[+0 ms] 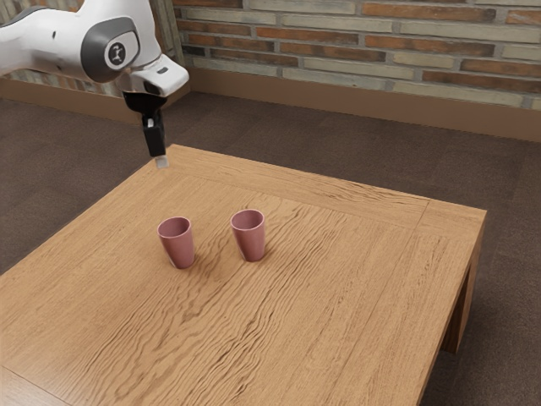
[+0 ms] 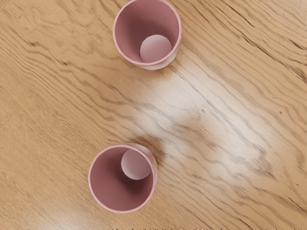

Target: Place the left cup onto the right cup

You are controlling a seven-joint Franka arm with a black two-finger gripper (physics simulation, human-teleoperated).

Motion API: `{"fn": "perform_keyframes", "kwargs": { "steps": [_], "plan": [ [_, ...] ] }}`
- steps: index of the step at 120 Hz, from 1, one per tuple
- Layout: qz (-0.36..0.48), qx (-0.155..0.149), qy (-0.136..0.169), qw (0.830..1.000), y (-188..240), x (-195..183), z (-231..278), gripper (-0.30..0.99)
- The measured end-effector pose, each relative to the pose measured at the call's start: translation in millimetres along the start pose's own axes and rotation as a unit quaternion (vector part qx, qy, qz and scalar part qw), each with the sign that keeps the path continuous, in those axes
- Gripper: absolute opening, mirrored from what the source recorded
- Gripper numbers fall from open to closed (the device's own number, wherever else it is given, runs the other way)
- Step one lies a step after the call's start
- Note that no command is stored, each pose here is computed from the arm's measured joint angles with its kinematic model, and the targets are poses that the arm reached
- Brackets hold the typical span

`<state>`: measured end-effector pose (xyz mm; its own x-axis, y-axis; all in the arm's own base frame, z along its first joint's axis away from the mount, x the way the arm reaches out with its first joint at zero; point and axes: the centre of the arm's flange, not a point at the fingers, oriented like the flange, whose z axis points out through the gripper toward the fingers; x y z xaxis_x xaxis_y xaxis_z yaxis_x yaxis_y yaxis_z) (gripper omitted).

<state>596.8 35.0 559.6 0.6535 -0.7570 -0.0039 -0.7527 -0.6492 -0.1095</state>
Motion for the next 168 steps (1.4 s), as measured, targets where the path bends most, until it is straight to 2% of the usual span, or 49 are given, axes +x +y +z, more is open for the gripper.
{"fn": "perform_keyframes", "kwargs": {
  "steps": [24, 57, 124, 168],
  "plan": [
    [0.003, -0.013, -0.007, 1.000, -3, -7, 17, 0.69],
    [-0.018, -0.029, -0.028, 0.999, -37, -32, 70, 0.69],
    [0.014, -0.053, -0.054, 0.997, -65, -35, 169, 0.69],
    [0.043, -0.050, -0.057, 0.996, -75, -28, 205, 0.69]
  ]
}}
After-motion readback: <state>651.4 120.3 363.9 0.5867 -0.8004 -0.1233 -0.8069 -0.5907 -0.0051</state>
